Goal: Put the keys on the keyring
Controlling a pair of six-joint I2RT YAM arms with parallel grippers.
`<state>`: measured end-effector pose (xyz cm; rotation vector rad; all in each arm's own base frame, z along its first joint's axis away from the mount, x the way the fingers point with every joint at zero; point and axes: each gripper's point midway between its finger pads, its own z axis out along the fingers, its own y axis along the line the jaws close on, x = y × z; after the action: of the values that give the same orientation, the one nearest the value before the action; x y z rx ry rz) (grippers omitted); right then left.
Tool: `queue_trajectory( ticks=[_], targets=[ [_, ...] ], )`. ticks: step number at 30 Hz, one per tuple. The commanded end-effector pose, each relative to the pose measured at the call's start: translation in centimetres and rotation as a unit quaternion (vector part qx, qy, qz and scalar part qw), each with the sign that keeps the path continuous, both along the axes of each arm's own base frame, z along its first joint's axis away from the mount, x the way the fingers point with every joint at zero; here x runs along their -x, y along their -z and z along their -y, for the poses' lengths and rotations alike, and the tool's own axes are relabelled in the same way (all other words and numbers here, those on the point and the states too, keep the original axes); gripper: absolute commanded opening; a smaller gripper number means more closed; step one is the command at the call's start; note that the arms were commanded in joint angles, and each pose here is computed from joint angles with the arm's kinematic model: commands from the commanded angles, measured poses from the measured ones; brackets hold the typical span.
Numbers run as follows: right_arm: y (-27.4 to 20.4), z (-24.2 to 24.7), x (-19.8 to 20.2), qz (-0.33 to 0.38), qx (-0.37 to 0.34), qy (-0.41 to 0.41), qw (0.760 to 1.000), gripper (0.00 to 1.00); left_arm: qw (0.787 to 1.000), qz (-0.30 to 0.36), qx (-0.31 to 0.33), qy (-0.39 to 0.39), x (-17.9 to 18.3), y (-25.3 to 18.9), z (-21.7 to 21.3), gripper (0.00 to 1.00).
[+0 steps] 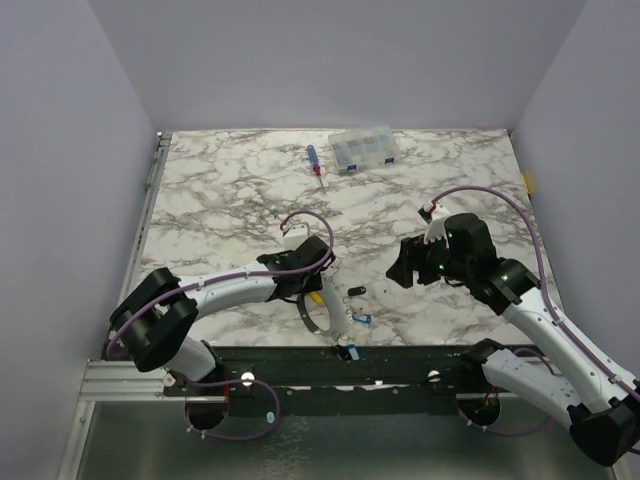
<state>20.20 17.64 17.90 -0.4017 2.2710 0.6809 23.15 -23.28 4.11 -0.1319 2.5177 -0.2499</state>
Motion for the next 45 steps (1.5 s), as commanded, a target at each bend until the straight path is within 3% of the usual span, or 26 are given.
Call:
queue_trajectory(
  ticks=[1, 5, 8, 15, 19, 32, 34, 42, 45],
  targets=[
    [0.2, -0.2, 0.2, 0.001, -0.003, -0.005, 1.000, 0.72, 0.999, 0.000, 0.013, -0.034, -0.8, -0.5, 0.6, 0.46],
    [0.3, -0.4, 0.1, 0.001, -0.003, -0.012, 1.000, 0.72, 1.000, -0.008, -0.003, 0.000, -0.4, -0.1, 0.8, 0.44],
    [0.1, -0.5, 0.0, 0.004, -0.003, -0.013, 1.000, 0.72, 0.997, 0.016, -0.030, 0.071, -0.4, -1.4, 0.9, 0.46],
    [0.2, -0.8, -0.2, 0.011, -0.006, -0.023, 1.000, 0.72, 0.963, 0.092, -0.122, 0.221, -0.2, -3.1, -2.0, 0.49],
    [0.3, -1.1, -0.3, 0.008, -0.009, -0.025, 1.000, 0.72, 0.940, 0.107, -0.068, 0.316, 1.6, -2.7, 0.1, 0.47],
    [0.0, -1.1, 0.1, 0.011, -0.011, -0.034, 0.999, 0.72, 0.926, 0.063, -0.141, 0.344, 0.0, 0.6, -0.1, 0.39],
    [-0.1, -1.1, 0.0, 0.012, -0.012, -0.035, 0.999, 0.72, 0.922, 0.064, -0.146, 0.354, -0.1, 0.7, 0.0, 0.36],
    [0.0, -1.3, -0.1, 0.011, -0.011, -0.039, 0.999, 0.72, 0.910, 0.064, -0.142, 0.384, 0.0, 0.8, 0.9, 0.00],
    [-0.1, -1.4, -0.2, 0.011, -0.012, -0.041, 0.999, 0.72, 0.907, 0.059, -0.121, 0.400, 0.4, 0.7, 1.7, 0.00]
  ],
)
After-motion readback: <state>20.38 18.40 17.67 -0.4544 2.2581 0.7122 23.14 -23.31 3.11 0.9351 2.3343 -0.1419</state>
